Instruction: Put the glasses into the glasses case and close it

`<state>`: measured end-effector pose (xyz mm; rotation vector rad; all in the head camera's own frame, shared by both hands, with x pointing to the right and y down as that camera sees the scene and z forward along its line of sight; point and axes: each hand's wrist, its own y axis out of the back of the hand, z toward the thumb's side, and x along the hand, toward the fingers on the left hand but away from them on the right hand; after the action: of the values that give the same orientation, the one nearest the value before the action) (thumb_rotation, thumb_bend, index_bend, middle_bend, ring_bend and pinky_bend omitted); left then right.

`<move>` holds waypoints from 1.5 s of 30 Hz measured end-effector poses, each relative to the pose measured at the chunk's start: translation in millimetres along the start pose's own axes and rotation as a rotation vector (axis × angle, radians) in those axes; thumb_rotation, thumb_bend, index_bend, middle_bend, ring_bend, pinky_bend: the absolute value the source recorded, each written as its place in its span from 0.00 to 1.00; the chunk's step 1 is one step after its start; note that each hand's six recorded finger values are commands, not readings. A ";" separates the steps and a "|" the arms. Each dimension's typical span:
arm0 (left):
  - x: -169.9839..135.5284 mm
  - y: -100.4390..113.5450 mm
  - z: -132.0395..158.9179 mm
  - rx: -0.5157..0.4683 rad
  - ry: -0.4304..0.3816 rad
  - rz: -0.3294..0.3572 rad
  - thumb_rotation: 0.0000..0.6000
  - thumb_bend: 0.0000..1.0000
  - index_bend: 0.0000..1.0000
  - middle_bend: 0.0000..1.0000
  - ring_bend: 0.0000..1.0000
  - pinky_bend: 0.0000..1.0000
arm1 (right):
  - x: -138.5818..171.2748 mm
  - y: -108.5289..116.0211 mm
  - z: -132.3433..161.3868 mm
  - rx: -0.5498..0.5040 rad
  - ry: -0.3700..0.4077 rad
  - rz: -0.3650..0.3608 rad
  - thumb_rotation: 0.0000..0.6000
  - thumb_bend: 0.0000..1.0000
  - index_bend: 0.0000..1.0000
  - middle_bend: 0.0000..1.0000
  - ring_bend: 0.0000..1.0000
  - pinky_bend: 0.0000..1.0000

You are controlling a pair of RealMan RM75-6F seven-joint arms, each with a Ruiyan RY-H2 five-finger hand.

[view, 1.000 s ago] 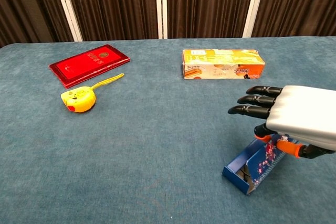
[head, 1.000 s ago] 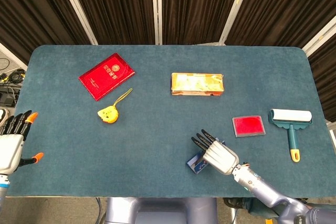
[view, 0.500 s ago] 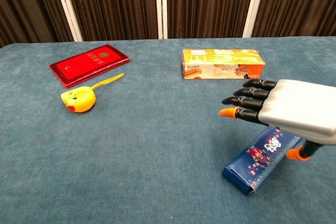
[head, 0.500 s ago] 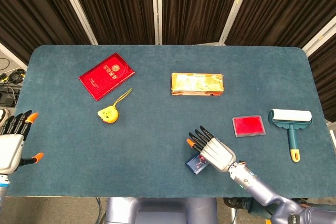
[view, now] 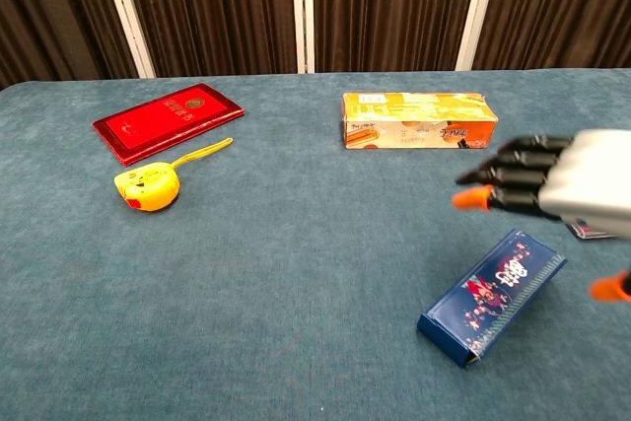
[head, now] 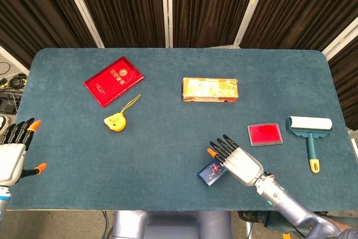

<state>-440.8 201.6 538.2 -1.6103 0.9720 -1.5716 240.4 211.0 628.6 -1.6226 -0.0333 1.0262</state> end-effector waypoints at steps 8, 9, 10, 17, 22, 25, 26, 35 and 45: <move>-1.0 -1.7 2.8 0.006 -0.004 -0.002 1.00 0.00 0.00 0.00 0.00 0.00 | -5.3 -24.0 8.2 0.004 0.067 0.096 1.00 0.00 0.00 0.00 0.00 0.00; -1.0 -1.8 2.7 0.006 -0.003 -0.002 1.00 0.00 0.00 0.00 0.00 0.00 | -8.8 -25.5 11.0 0.005 0.074 0.095 1.00 0.00 0.00 0.00 0.00 0.00; -0.8 -2.1 2.1 0.007 0.000 -0.002 1.00 0.00 0.00 0.00 0.00 0.00 | -12.1 -25.7 13.7 0.005 0.081 0.090 1.00 0.00 0.00 0.00 0.00 0.00; 1.1 -3.0 -0.1 0.009 0.006 -0.006 1.00 0.00 0.00 0.00 0.00 0.00 | -39.7 -29.2 27.4 0.022 0.102 0.067 1.00 0.00 0.00 0.00 0.00 0.00; 1.4 -2.5 -1.5 0.004 0.008 -0.007 1.00 0.00 0.00 0.00 0.00 0.00 | -49.6 -31.6 31.3 0.030 0.110 0.086 1.00 0.01 0.03 0.04 0.01 0.03; 1.8 -2.3 -2.7 0.001 0.011 -0.007 1.00 0.00 0.00 0.00 0.00 0.00 | -50.5 -31.5 32.9 0.027 0.113 0.085 1.00 0.10 0.17 0.20 0.12 0.13; 2.0 -2.2 -2.9 0.001 0.011 -0.008 1.00 0.00 0.00 0.00 0.00 0.00 | -50.8 -31.1 33.0 0.025 0.112 0.082 1.00 0.13 0.22 0.24 0.16 0.15; 1.7 -2.6 -2.2 0.002 0.008 -0.009 1.00 0.00 0.00 0.00 0.00 0.00 | -53.4 -26.6 31.8 0.016 0.101 0.044 1.00 0.36 0.50 0.44 0.31 0.21; 1.3 -3.0 -1.9 0.004 0.008 -0.010 1.00 0.00 0.00 0.00 0.00 0.00 | -53.3 -22.8 28.3 0.002 0.090 0.026 1.00 0.04 0.01 0.01 0.01 0.01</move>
<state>-442.6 202.0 541.6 -1.6102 0.9659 -1.5865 200.9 213.1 679.7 -1.6693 0.0488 0.9717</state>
